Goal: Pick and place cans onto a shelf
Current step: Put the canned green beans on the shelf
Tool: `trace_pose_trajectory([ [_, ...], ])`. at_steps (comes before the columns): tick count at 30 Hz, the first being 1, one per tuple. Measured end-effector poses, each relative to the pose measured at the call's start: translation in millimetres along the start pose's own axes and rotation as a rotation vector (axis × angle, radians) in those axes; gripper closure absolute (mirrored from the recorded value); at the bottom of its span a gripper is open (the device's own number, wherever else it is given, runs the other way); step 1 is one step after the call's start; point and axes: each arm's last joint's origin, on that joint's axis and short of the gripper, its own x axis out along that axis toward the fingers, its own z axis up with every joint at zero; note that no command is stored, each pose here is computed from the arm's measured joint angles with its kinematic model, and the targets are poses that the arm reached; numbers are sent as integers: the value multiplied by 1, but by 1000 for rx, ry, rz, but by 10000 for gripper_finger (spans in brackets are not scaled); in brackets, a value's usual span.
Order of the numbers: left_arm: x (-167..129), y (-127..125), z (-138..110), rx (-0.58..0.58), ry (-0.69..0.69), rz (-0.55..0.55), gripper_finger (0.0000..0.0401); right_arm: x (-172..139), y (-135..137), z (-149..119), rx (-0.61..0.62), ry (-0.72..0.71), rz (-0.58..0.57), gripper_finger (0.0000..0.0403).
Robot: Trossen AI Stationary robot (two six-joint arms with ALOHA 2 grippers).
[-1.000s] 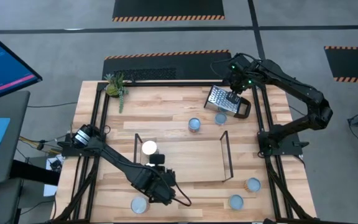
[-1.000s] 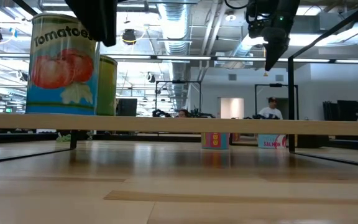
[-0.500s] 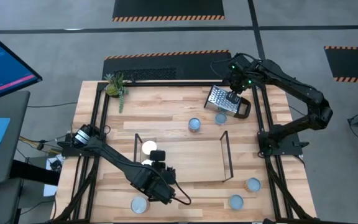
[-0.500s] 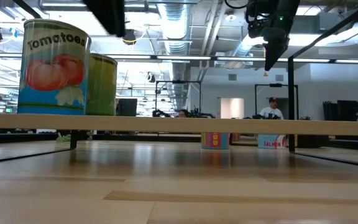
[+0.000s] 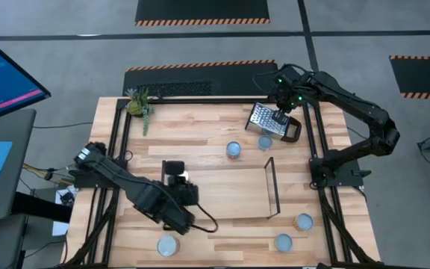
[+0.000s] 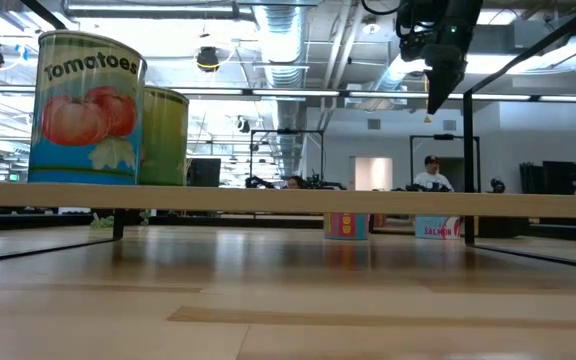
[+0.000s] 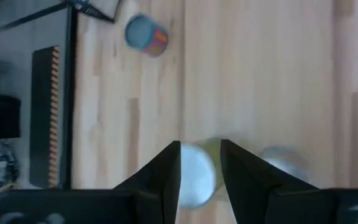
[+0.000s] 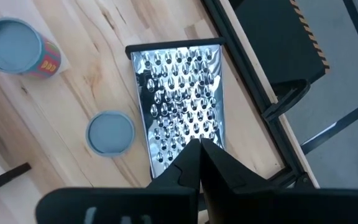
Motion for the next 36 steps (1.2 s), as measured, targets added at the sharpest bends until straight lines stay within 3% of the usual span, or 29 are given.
trace_pose_trajectory([
  [10, -37, 42, -50, -220, -124, 10, 296, 0, 1, -3, -3, 29, 6, 370],
  [20, -32, 57, -109, -249, -252, 155, 296, 0, 1, -3, 16, 28, 5, 370],
  [29, -18, 57, -134, -259, -362, 290, 296, 0, 1, -3, 32, 28, 5, 370],
  [36, -20, 62, -132, -293, -571, 476, 296, 0, 1, -3, 38, 28, 5, 370],
])
